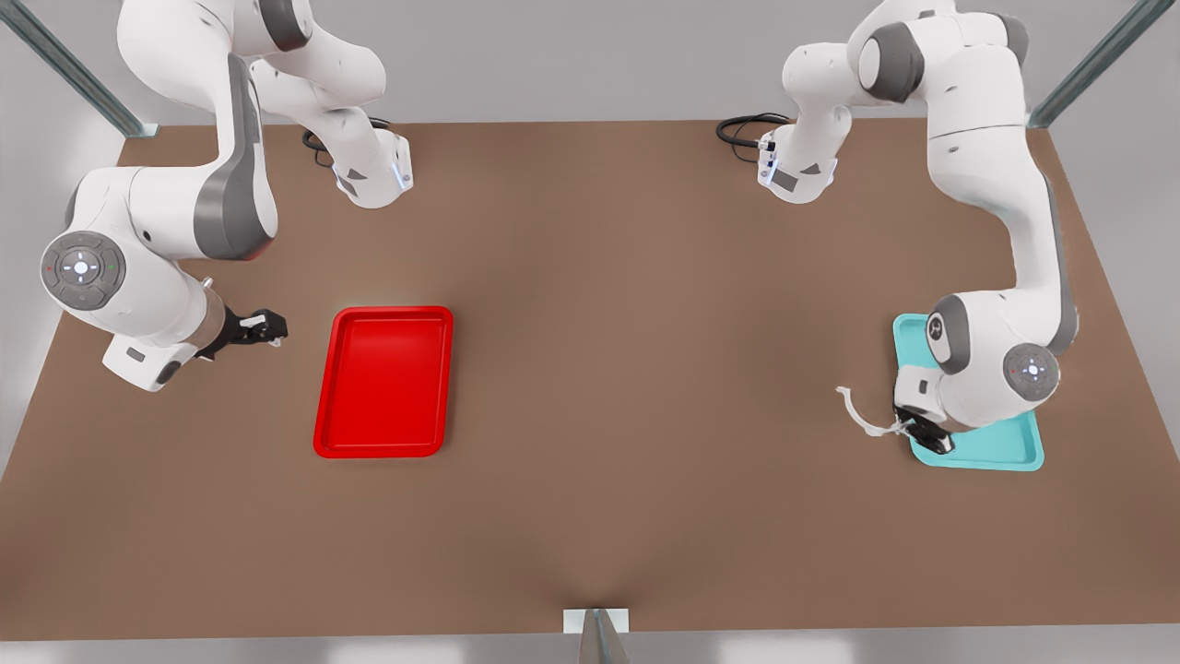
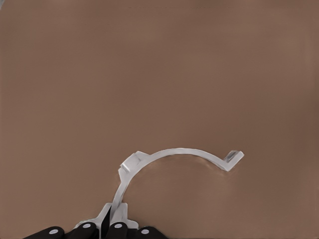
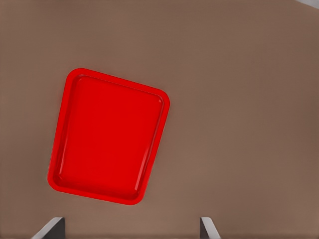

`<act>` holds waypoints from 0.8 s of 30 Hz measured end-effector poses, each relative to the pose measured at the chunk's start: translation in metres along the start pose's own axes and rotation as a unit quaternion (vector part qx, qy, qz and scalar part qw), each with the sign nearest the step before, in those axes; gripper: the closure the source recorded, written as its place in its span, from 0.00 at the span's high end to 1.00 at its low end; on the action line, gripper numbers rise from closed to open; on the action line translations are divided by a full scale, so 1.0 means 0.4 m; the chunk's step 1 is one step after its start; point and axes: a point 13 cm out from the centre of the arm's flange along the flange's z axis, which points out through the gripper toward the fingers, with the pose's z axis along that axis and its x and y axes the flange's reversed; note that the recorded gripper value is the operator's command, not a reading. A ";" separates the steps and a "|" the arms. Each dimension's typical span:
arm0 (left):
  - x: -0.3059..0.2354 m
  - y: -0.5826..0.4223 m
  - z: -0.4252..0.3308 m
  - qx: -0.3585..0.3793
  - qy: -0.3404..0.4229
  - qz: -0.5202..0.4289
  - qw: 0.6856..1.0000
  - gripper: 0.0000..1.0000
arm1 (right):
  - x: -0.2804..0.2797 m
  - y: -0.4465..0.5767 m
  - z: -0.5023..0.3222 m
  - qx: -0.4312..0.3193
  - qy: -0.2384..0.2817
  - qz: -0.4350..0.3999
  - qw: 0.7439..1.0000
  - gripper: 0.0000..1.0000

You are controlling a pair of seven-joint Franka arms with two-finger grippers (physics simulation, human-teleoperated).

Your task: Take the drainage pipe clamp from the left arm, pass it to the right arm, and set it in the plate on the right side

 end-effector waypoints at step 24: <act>-0.903 -0.587 -0.032 0.096 -0.036 -0.378 0.920 0.21 | -0.271 0.911 0.331 -0.132 -0.073 -0.260 0.954 1.00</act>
